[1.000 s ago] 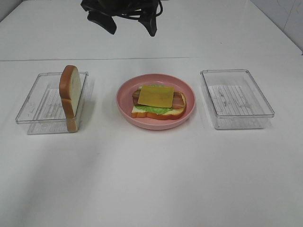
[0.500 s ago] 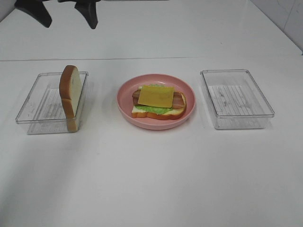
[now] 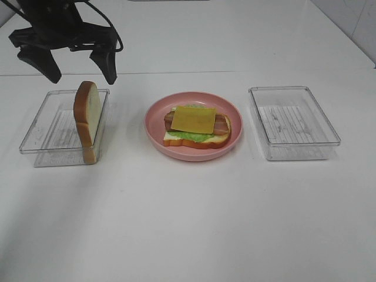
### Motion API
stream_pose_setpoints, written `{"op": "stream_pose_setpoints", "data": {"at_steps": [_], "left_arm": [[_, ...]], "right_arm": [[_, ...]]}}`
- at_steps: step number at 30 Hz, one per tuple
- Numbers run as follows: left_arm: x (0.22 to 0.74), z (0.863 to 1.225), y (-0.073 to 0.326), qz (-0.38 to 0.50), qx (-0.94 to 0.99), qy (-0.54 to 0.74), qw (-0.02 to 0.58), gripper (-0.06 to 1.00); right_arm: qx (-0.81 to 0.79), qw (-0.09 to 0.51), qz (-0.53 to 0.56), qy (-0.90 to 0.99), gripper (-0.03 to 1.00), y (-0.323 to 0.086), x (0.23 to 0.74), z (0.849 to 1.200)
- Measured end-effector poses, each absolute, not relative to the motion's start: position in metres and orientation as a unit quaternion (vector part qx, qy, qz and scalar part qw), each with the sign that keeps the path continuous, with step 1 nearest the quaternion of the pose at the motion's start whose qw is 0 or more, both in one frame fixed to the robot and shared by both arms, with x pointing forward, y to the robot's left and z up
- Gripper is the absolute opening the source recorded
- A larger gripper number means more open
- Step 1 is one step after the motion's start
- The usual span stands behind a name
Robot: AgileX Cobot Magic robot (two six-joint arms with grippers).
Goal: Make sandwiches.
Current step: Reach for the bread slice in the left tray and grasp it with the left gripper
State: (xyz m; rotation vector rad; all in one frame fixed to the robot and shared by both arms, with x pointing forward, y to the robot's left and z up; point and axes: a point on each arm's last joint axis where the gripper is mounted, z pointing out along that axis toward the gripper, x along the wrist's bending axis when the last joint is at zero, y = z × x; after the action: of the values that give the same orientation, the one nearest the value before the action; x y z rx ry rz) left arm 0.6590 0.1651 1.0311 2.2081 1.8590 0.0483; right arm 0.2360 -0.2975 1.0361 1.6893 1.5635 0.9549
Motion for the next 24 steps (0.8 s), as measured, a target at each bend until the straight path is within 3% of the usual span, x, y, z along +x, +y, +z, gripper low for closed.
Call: {"op": "stream_pose_setpoints", "data": {"at_steps": [14, 24], "left_arm": [[0.673, 0.973, 0.164, -0.003, 0.765, 0.641, 0.063, 0.99], [0.675, 0.959, 0.166, -0.001, 0.768, 0.639, 0.044, 0.99]], "right_arm": [[0.642, 0.319, 0.363, 0.595, 0.98, -0.297, 0.236, 1.036], [0.642, 0.319, 0.363, 0.595, 0.98, -0.297, 0.236, 1.036]]}}
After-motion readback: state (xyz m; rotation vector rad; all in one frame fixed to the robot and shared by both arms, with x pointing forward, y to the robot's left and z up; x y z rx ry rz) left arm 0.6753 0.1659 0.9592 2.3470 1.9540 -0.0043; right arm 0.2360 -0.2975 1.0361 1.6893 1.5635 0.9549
